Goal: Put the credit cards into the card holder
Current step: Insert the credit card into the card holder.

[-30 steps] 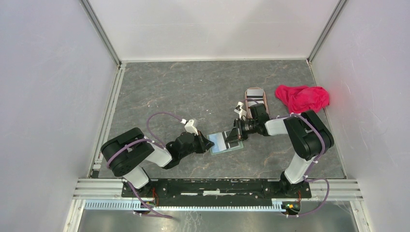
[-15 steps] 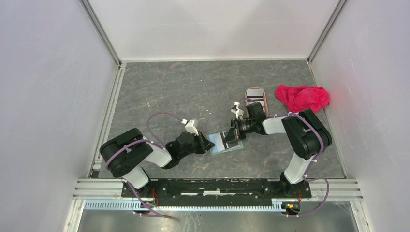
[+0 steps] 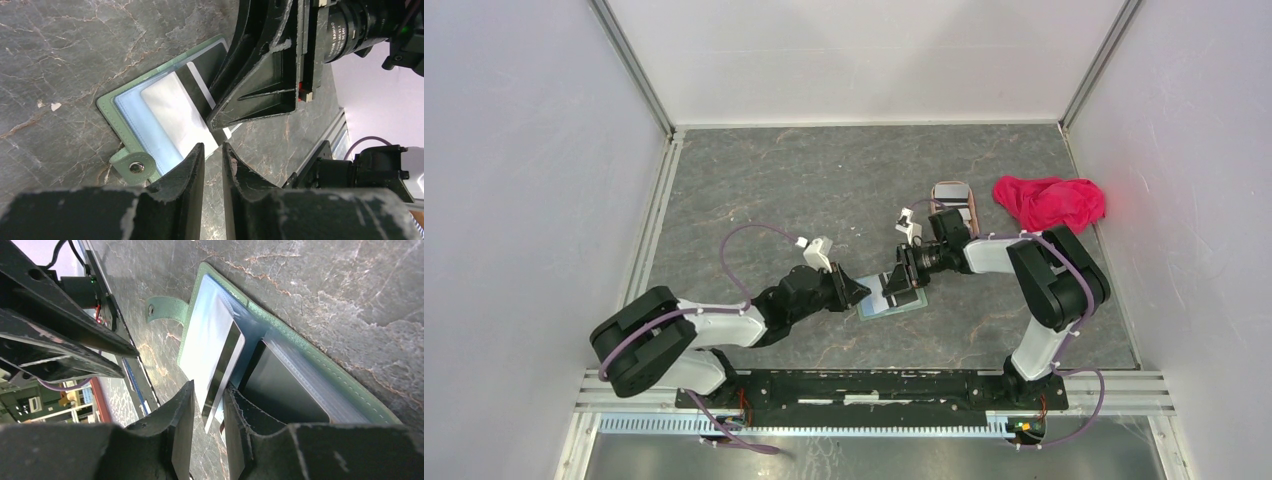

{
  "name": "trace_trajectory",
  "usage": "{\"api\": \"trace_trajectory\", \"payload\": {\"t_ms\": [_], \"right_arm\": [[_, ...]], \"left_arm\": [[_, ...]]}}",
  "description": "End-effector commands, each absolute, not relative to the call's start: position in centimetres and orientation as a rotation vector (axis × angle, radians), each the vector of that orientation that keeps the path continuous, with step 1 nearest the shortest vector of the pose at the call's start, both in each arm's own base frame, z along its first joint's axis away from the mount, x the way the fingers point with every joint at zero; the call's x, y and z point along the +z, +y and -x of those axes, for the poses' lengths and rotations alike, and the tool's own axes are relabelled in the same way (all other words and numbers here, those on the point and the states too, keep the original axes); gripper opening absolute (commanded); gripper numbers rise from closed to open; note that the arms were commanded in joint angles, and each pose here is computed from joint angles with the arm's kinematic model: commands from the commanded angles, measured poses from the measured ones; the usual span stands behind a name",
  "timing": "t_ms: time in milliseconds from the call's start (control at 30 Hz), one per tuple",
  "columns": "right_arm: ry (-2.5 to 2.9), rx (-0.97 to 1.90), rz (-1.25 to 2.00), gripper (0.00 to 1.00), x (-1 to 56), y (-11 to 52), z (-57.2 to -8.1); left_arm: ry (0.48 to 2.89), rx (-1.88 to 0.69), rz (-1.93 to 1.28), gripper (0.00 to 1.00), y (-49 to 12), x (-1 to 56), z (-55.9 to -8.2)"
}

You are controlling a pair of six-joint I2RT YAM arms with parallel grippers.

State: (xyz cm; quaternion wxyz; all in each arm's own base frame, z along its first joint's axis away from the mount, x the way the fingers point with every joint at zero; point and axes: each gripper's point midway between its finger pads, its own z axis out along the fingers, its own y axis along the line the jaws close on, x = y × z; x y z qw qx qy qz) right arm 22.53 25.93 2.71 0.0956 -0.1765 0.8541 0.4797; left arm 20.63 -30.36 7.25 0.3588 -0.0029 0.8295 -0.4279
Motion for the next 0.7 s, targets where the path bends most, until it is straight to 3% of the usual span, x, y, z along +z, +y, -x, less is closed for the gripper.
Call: {"api": "trace_trajectory", "payload": {"t_ms": [0,667], "right_arm": [[2.507,1.275,0.609,0.34,2.5,25.3,-23.7],[2.455,1.066,0.834,0.44,3.1,25.2,-23.8]], "left_arm": [[2.089,-1.082,-0.006,0.27,-30.3,9.0,-21.4],[2.059,-1.071,0.015,0.28,-29.9,10.2,-21.9]]}}
